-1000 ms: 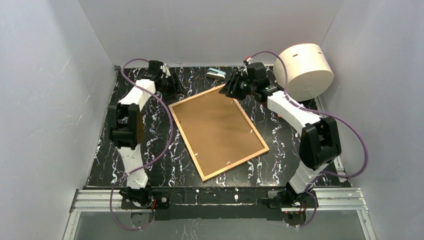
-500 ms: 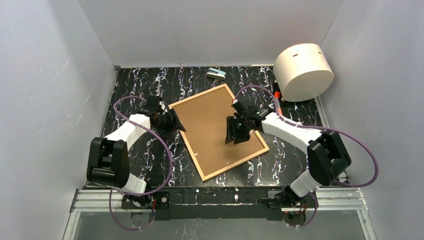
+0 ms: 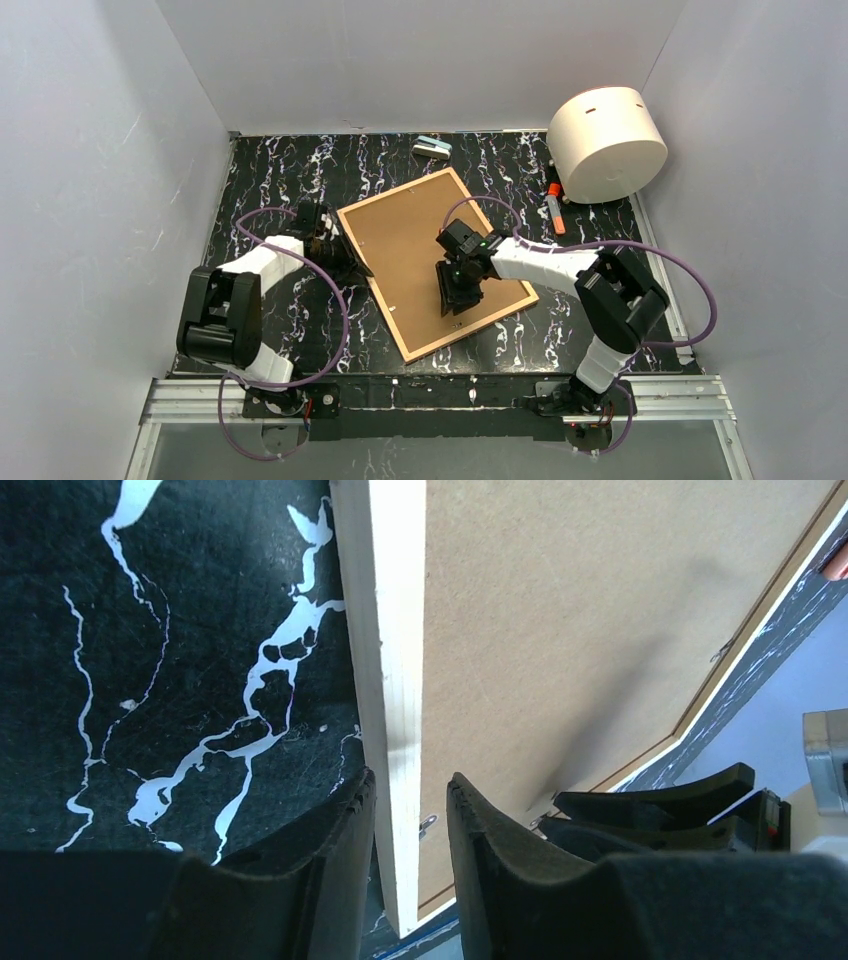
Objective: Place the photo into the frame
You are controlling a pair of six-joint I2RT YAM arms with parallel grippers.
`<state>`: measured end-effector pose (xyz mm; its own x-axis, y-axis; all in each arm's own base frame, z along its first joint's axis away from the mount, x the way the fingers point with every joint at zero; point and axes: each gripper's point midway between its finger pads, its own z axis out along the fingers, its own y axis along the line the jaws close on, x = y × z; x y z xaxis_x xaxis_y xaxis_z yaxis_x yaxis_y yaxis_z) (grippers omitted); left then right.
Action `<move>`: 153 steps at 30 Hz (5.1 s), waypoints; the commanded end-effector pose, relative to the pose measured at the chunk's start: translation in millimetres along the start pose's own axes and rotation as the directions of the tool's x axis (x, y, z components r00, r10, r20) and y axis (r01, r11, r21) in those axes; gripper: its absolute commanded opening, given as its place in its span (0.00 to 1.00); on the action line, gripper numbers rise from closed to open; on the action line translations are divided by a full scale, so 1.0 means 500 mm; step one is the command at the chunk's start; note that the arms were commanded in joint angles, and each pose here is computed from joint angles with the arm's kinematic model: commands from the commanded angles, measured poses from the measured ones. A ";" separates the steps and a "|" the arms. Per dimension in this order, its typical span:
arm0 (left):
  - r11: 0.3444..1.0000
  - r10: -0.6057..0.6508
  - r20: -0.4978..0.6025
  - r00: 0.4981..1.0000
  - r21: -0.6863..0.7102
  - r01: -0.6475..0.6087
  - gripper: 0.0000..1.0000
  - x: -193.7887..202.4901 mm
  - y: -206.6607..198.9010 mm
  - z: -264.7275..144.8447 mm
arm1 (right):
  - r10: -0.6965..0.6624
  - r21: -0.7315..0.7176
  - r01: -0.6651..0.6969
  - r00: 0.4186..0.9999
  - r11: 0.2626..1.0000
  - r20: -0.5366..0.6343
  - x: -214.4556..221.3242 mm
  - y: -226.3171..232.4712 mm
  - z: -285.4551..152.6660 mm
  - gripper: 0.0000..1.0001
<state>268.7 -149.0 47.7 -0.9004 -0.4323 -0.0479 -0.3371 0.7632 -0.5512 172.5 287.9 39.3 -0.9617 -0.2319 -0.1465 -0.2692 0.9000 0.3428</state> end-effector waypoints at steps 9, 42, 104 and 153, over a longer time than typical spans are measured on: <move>0.994 -0.104 -0.102 0.989 0.012 0.105 0.27 0.047 0.023 0.039 | -0.038 0.017 0.039 0.994 0.999 -0.103 0.090 -0.039 0.001 0.36; 0.993 -0.067 0.024 0.997 -0.091 0.069 0.19 -0.007 0.027 0.002 | -0.033 -0.009 0.035 0.990 0.999 0.137 -0.063 0.059 -0.100 0.42; 0.991 0.046 0.182 0.982 -0.135 -0.022 0.68 -0.025 0.037 -0.092 | 0.258 0.434 -0.381 0.913 0.816 0.315 -0.216 -0.351 -0.075 0.62; 0.989 -0.146 -0.031 0.989 0.011 0.147 0.34 0.060 0.057 0.027 | 0.244 0.364 -0.299 0.951 0.882 0.190 -0.134 -0.345 -0.047 0.28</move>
<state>244.8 -148.0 23.6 -0.8481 -0.5288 0.0326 -0.4481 0.6831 -0.5767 311.3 142.6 28.4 -0.9366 0.0882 -0.3391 0.0833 0.9961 0.0291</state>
